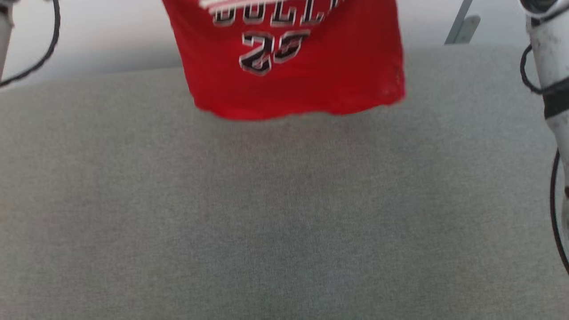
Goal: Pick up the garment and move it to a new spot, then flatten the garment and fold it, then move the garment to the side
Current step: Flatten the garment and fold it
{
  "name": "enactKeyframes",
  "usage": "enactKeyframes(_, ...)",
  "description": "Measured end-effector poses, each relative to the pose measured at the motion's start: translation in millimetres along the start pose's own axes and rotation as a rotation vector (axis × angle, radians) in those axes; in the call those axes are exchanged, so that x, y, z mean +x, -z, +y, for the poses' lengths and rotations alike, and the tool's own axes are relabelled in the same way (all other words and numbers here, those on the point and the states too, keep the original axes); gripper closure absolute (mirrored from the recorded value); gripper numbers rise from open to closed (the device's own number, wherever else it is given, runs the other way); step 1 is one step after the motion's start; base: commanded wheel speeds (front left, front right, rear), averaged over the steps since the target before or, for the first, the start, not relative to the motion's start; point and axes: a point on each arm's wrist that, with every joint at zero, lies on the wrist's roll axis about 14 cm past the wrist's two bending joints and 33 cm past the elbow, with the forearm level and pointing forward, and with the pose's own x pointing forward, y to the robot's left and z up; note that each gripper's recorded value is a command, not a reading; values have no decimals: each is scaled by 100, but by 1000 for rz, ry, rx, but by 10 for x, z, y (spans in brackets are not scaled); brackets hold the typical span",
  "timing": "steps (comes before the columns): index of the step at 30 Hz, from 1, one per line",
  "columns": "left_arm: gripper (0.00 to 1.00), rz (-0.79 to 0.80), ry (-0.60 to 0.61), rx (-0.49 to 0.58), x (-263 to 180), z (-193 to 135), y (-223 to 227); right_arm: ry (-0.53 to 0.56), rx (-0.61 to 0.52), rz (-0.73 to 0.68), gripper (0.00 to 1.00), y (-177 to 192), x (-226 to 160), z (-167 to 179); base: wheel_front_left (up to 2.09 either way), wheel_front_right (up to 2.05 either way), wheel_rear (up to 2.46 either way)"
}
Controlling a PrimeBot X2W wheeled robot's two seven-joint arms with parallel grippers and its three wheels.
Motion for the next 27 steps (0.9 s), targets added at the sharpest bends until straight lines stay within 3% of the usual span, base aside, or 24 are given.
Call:
enactKeyframes(4, 100, -87, -4, 9, 243, -20, -119, 12, -43, -84, 100, -13, 239, -24, 0, 0, 0)
enactKeyframes(12, 100, -421, -82, 69, 566, 158, -614, 47, -201, -356, 100, -160, 626, -216, 0, 0, 0)
enactKeyframes(18, 100, -612, -101, 121, 662, 233, -772, 28, -347, -371, 100, -23, 896, -225, 0, 0, 0)
enactKeyframes(22, 100, -567, -128, 119, 844, 392, -466, -4, -379, -269, 100, 538, 1098, -194, 0, 0, 0)
enactKeyframes(27, 100, -362, -169, 144, 1016, 667, 451, -17, -314, -67, 100, 1464, 1171, -201, 0, 0, 0)
